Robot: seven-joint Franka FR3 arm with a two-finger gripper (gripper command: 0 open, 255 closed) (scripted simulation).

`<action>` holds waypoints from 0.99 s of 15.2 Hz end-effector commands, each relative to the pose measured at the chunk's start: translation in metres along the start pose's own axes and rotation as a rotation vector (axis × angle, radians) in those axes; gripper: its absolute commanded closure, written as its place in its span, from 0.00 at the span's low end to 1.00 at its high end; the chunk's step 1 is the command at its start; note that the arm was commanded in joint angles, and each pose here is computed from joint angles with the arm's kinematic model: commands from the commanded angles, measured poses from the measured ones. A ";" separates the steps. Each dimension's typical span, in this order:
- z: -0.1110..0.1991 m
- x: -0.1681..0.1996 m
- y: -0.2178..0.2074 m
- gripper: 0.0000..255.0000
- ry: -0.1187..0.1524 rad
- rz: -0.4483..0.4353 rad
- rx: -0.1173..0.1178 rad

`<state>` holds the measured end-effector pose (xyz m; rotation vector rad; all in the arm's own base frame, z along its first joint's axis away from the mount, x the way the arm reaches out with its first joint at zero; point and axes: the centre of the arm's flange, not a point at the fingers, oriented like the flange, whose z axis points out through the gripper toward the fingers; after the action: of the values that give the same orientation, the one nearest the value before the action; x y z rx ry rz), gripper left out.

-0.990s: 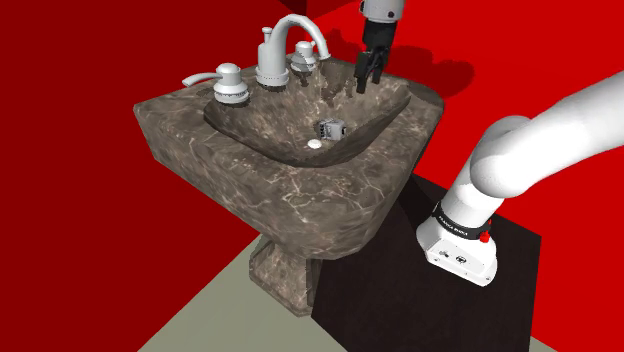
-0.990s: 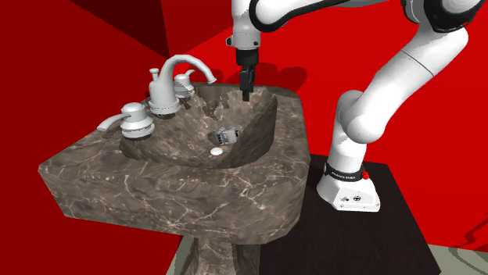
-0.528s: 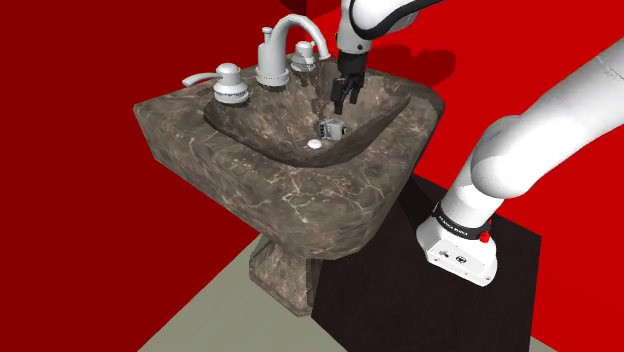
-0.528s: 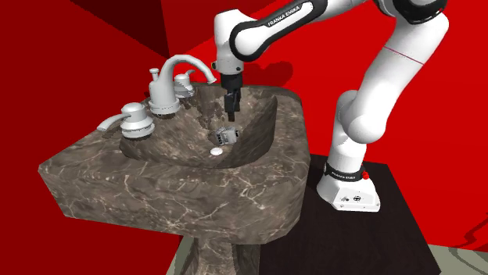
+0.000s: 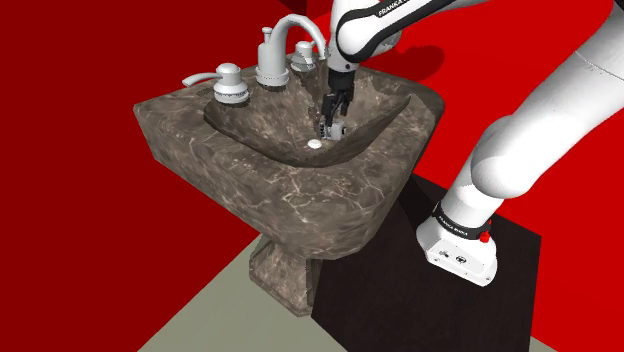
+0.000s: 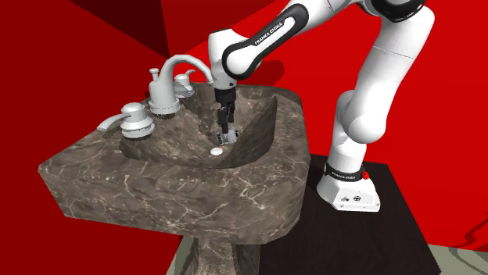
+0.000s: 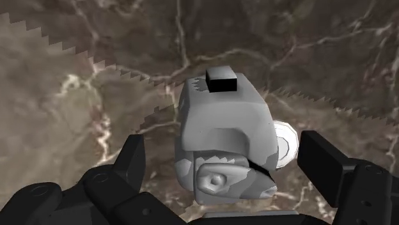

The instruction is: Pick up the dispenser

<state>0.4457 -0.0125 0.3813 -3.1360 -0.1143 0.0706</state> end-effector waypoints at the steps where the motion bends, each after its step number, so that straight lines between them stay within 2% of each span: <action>1: 0.016 0.000 -0.003 0.00 -0.013 -0.011 -0.002; 3: 0.019 0.000 -0.003 0.00 -0.013 -0.011 -0.002; 4: 0.019 -0.001 -0.004 1.00 -0.013 -0.011 -0.002; 13: 0.019 0.000 -0.003 1.00 -0.013 -0.011 -0.002; 15: 0.009 0.000 -0.004 1.00 -0.013 -0.011 -0.002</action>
<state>0.4437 -0.0122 0.3663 -3.1354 -0.1184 0.0978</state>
